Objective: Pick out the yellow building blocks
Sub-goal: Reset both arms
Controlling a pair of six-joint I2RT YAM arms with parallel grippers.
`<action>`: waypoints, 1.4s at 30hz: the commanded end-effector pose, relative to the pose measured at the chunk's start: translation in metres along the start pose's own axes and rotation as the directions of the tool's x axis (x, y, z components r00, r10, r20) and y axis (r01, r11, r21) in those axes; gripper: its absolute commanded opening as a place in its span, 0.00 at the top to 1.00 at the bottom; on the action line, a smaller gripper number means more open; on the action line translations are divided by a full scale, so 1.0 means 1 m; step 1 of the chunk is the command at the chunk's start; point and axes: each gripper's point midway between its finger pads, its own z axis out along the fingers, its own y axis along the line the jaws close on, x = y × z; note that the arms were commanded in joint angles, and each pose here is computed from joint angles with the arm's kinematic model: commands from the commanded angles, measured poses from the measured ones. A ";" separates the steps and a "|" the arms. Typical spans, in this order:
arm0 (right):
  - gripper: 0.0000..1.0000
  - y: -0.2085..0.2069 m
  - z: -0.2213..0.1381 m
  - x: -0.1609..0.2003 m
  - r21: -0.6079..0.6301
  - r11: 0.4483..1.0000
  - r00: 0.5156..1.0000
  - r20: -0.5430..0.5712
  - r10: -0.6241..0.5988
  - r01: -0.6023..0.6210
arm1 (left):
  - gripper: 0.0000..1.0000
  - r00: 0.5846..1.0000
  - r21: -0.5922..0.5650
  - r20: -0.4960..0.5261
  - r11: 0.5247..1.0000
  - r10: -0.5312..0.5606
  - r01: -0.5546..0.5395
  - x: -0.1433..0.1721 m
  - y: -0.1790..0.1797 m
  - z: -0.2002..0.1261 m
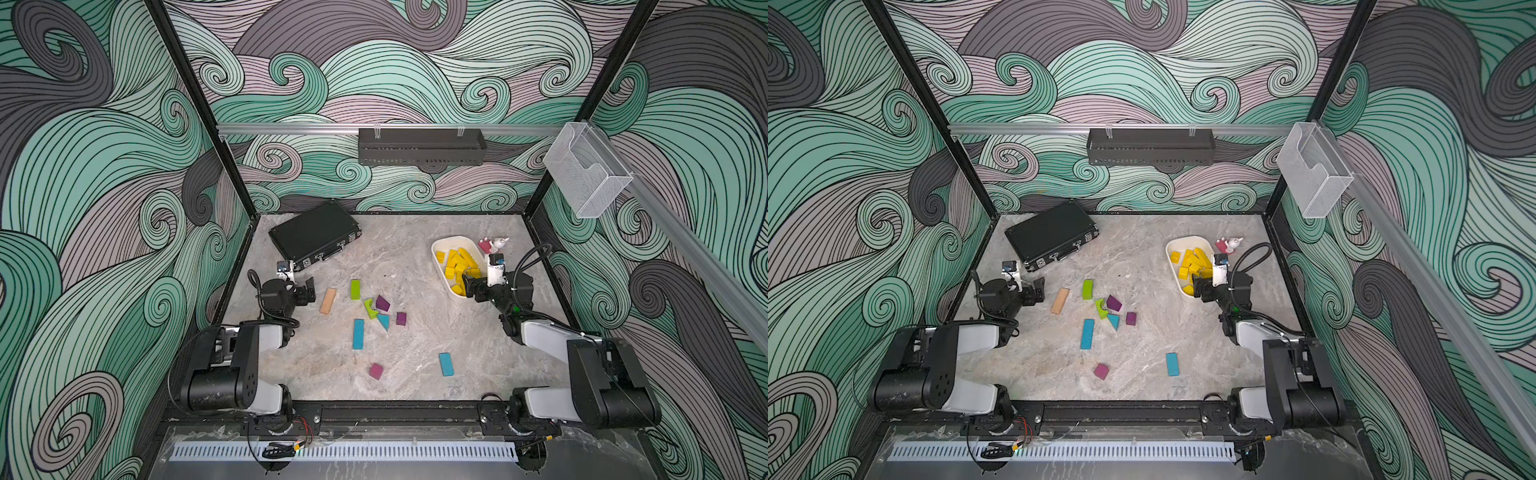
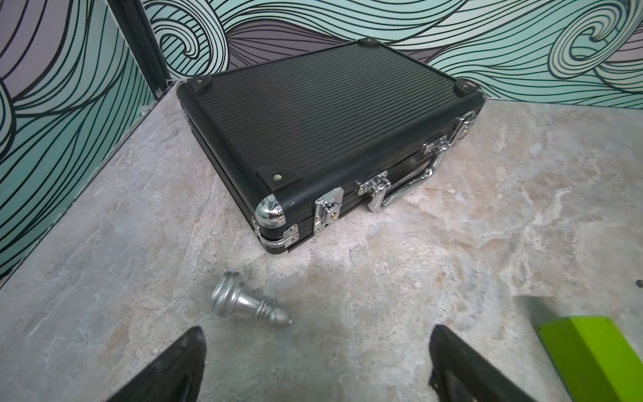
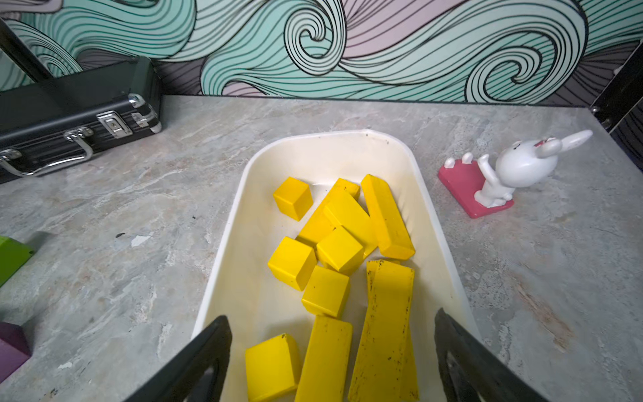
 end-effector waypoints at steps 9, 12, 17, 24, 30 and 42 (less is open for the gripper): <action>0.07 -0.030 -0.011 0.004 0.122 0.992 0.989 0.141 -0.043 0.026 | 0.01 0.994 -0.036 0.015 0.994 -0.104 0.104 -0.015 0.022 0.012; 0.06 -0.043 0.000 0.011 0.169 0.986 0.990 0.139 -0.014 -0.009 | 0.01 0.995 -0.038 0.016 0.994 -0.102 0.103 -0.015 0.022 0.013; 0.05 -0.058 0.004 0.013 0.237 0.970 0.995 0.095 0.028 -0.050 | 0.01 0.995 -0.039 0.014 0.994 -0.102 0.102 -0.015 0.022 0.013; 0.01 -0.057 0.005 0.014 0.252 0.967 0.997 0.073 0.024 -0.042 | 0.01 0.995 -0.042 0.011 0.994 -0.102 0.102 -0.015 0.023 0.013; 0.01 -0.057 0.005 0.014 0.253 0.967 0.997 0.070 0.023 -0.040 | 0.01 0.995 -0.042 0.012 0.994 -0.102 0.103 -0.015 0.023 0.013; 0.01 -0.058 0.008 0.015 0.265 0.964 0.998 0.053 0.020 -0.033 | 0.01 0.995 -0.042 0.013 0.994 -0.102 0.103 -0.015 0.023 0.013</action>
